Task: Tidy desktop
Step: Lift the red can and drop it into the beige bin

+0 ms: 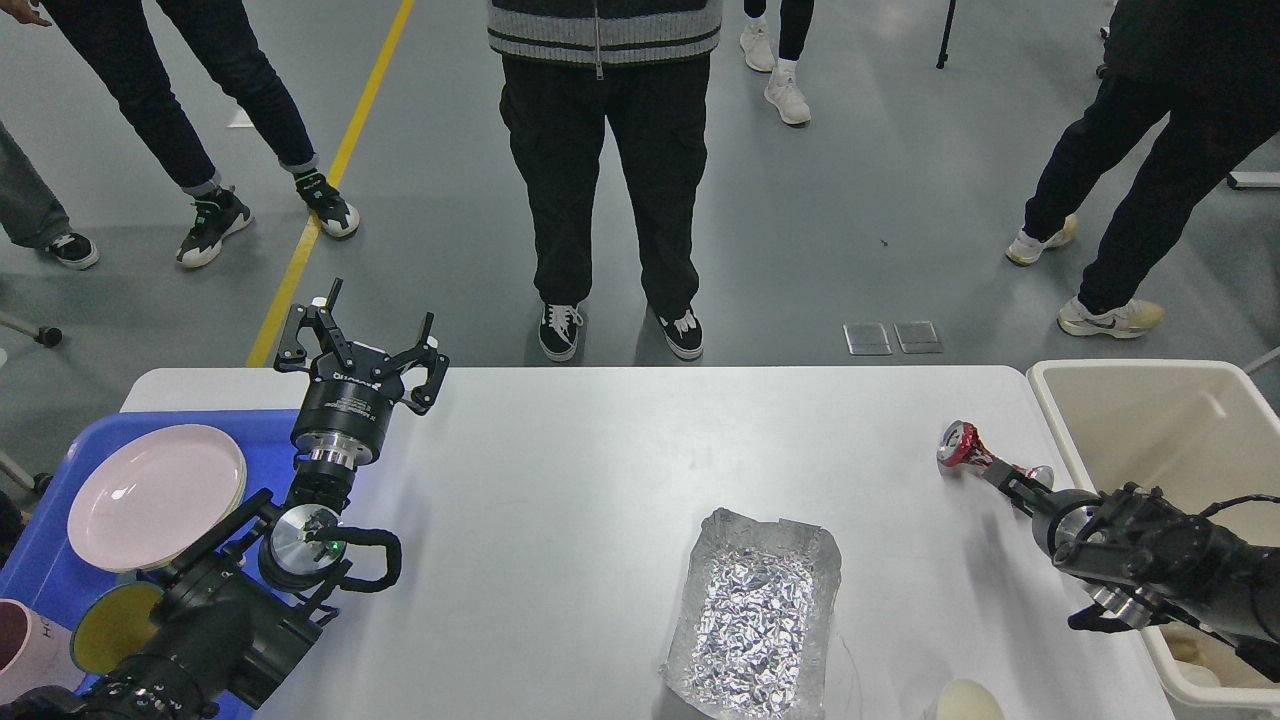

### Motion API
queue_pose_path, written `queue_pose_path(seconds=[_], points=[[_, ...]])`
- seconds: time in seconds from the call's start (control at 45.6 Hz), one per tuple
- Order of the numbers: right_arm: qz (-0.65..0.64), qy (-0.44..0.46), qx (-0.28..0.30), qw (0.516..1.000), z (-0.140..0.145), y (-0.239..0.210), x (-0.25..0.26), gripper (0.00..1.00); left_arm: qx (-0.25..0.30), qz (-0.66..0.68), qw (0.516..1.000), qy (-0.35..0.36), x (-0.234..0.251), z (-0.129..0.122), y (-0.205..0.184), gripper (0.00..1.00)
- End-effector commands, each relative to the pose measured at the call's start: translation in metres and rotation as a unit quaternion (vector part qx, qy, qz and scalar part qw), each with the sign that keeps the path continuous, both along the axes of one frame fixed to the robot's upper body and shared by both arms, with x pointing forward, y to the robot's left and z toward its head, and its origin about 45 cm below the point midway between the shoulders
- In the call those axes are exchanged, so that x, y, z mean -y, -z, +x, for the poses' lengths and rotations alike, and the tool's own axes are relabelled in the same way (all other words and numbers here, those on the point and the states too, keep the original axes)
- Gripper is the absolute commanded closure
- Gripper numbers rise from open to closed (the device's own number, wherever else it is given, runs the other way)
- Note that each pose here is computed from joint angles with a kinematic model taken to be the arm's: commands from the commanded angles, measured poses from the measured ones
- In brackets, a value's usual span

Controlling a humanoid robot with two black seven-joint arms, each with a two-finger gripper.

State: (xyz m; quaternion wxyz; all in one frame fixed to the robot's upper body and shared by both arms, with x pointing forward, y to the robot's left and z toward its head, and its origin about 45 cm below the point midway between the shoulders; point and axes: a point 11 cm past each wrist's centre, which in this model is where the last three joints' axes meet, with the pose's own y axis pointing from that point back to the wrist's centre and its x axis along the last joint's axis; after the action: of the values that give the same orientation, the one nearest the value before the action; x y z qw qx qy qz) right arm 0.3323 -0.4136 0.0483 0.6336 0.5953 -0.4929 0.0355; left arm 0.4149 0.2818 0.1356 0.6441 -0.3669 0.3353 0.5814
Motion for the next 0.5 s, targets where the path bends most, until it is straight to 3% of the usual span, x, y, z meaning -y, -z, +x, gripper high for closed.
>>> queue_pose_path(seconds=[0.0, 0.482], points=[[-0.012, 0.000, 0.011, 1.000, 0.004, 0.004, -0.001, 0.12, 0.000, 0.000, 1.000, 0.000, 0.000, 0.000, 0.000, 0.04], [-0.028, 0.002, 0.025, 0.999, 0.000, 0.016, -0.003, 0.37, 0.000, 0.000, 1.000, 0.000, 0.000, 0.000, 0.000, 0.04]])
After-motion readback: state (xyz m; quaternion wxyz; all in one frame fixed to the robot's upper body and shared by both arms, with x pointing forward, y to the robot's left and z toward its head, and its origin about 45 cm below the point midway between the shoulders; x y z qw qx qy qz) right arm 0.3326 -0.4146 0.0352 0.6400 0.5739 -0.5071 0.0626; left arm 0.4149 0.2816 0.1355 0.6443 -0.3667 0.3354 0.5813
